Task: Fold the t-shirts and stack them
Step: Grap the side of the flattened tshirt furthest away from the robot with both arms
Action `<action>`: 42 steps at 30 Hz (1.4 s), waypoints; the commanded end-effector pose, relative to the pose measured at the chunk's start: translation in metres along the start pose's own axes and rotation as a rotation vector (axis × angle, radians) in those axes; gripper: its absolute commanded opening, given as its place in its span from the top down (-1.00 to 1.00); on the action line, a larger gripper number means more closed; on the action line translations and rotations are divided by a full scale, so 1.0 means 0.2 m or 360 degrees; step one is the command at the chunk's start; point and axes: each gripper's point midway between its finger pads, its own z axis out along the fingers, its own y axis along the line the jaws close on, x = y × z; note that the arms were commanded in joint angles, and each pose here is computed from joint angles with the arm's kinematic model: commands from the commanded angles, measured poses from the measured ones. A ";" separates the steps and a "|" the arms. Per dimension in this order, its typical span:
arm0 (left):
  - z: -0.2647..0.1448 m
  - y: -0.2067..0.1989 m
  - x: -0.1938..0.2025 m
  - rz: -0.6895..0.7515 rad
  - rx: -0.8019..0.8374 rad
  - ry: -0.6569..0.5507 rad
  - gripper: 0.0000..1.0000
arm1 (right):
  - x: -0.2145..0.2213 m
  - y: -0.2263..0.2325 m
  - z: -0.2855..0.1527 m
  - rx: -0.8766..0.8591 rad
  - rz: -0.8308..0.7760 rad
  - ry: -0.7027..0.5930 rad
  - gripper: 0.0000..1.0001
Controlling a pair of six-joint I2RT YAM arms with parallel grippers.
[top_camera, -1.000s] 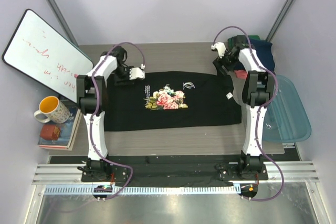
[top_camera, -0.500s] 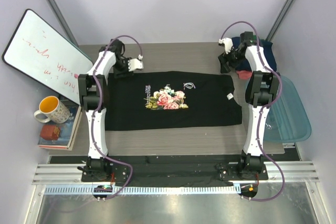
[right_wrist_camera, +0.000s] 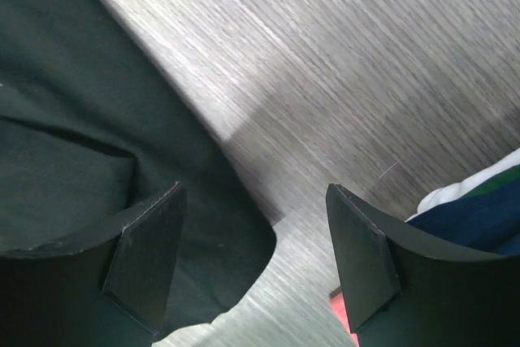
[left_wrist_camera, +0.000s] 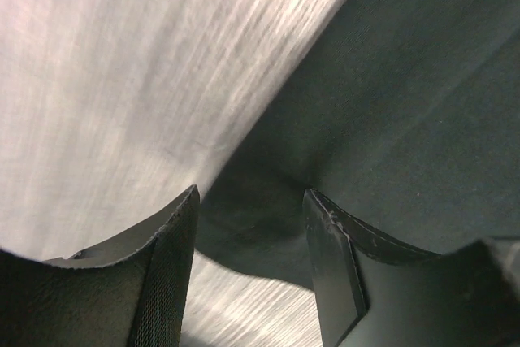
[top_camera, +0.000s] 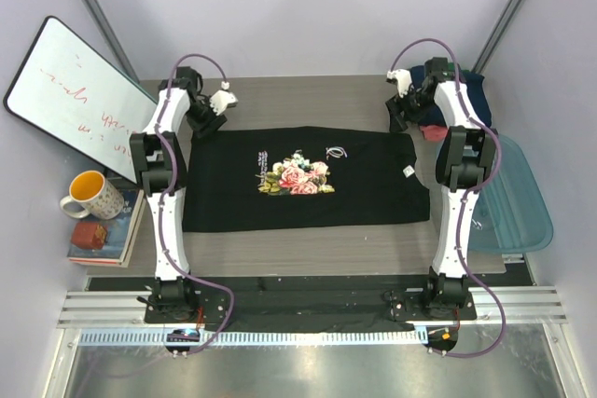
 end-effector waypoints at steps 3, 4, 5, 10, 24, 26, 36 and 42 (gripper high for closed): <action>0.06 -0.01 0.06 -0.0210 0.0044 -0.0009 -0.09 | -0.14 0.06 -0.19 0.0041 -0.0041 -0.0076 -0.47; 0.06 0.01 0.06 -0.0220 0.0028 -0.0014 -0.08 | -0.15 0.06 -0.21 0.0047 -0.0046 -0.0078 -0.46; 0.06 0.03 0.07 -0.0231 0.0006 -0.0014 -0.08 | -0.15 0.07 -0.21 0.0050 -0.0048 -0.0081 -0.45; 0.10 0.08 0.10 -0.0264 -0.0019 0.0002 0.06 | -0.15 0.10 -0.23 0.0039 -0.0067 -0.0064 -0.40; 0.10 0.06 0.13 -0.0257 -0.0013 0.0020 1.00 | -0.04 0.23 -0.26 -0.0093 -0.0071 0.0070 -0.22; 0.05 0.05 0.11 -0.0250 -0.0025 0.0001 1.00 | 0.01 0.30 -0.24 -0.0207 -0.0062 0.0115 -0.21; -0.28 0.02 -0.17 -0.0127 -0.0124 -0.0246 1.00 | 0.21 0.42 -0.20 -0.0432 -0.0021 0.0313 -0.24; -0.41 -0.06 -0.28 -0.0067 -0.0107 -0.0372 0.99 | 0.17 0.25 -0.16 -0.0255 -0.0023 0.0291 -0.24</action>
